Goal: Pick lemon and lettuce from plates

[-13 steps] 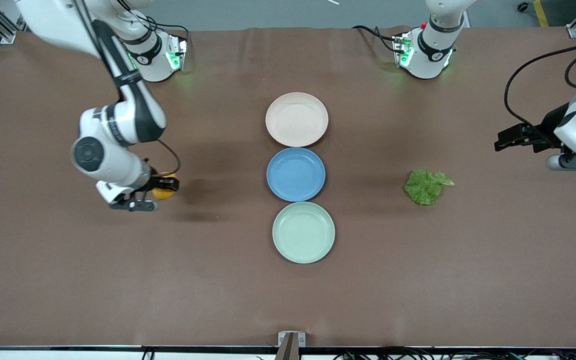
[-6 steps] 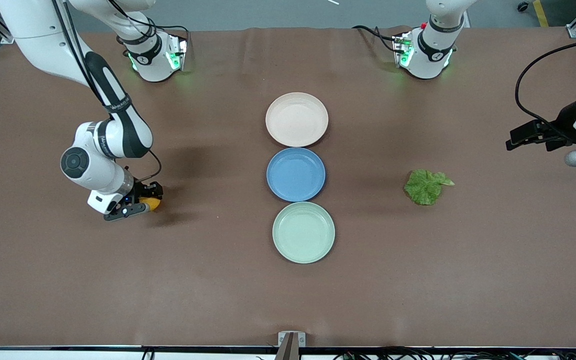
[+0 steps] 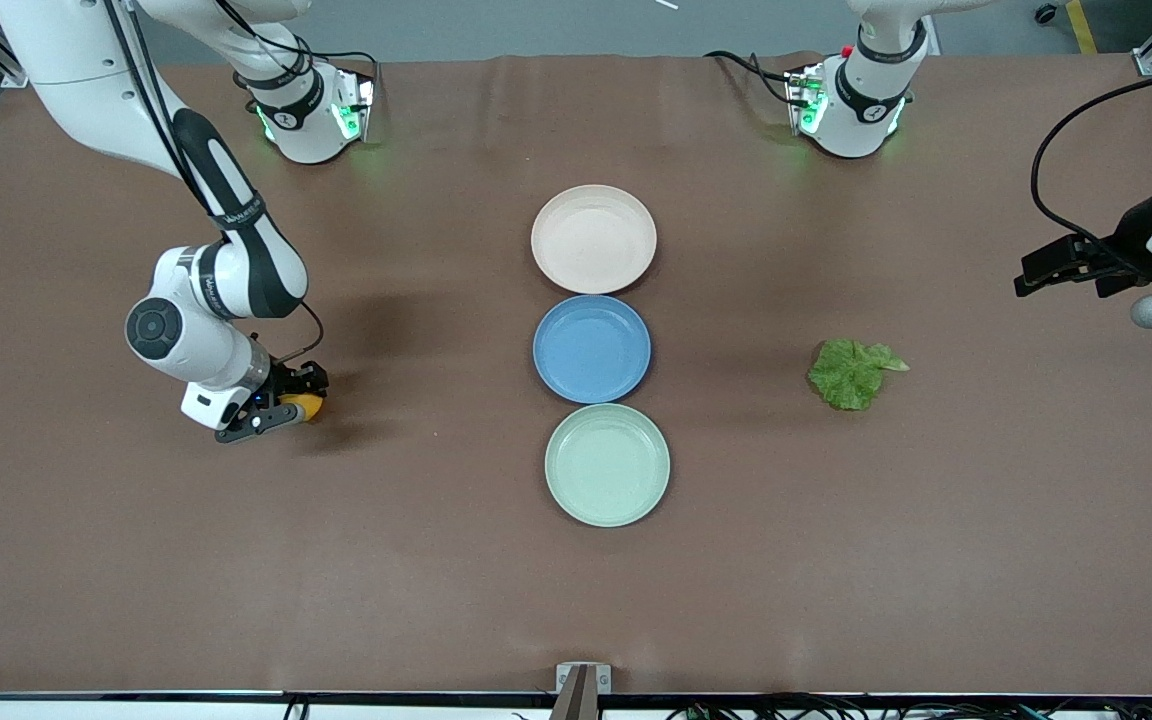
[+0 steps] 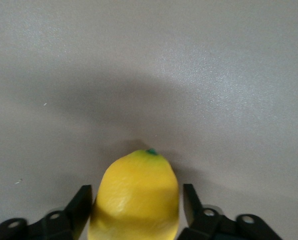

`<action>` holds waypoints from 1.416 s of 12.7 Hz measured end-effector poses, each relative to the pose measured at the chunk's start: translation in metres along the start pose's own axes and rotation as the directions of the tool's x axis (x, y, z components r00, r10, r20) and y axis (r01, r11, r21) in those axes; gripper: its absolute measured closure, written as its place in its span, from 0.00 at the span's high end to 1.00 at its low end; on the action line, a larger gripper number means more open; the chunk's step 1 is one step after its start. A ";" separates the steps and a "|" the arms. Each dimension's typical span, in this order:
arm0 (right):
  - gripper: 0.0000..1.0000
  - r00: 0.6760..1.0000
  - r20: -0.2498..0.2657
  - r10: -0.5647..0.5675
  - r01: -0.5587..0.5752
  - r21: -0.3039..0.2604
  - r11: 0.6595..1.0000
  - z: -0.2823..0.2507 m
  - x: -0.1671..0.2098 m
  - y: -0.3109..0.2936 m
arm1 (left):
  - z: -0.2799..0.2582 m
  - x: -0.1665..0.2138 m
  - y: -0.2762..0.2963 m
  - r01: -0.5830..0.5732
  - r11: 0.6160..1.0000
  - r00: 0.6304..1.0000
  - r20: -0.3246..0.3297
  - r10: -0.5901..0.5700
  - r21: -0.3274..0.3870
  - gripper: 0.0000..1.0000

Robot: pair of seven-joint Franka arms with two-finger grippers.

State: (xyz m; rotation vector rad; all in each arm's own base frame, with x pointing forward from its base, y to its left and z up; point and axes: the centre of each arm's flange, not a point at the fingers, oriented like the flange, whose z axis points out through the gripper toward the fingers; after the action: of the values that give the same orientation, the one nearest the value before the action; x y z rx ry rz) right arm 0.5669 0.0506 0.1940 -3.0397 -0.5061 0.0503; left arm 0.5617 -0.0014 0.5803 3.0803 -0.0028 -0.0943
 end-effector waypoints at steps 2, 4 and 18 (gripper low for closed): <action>1.00 1.000 0.009 -0.003 0.003 0.005 1.000 -0.011 0.009 0.001 | -0.003 -0.002 -0.002 0.004 1.000 1.000 -0.005 -0.004 0.001 1.00; 1.00 0.998 0.066 0.003 -0.005 0.031 1.000 -0.053 0.028 0.008 | -0.006 -0.004 0.001 0.000 1.000 1.000 -0.006 0.000 0.002 1.00; 1.00 0.955 0.048 0.294 -0.287 -0.118 0.951 -0.329 0.054 0.060 | -0.044 -0.029 0.002 -0.005 1.000 0.999 -0.054 0.004 -0.006 1.00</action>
State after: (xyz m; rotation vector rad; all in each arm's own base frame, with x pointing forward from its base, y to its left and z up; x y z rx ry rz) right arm 0.6510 -0.0067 0.5175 -3.2033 -0.0602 0.1389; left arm 0.5352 -0.0008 0.6262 3.0750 -0.0067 -0.0109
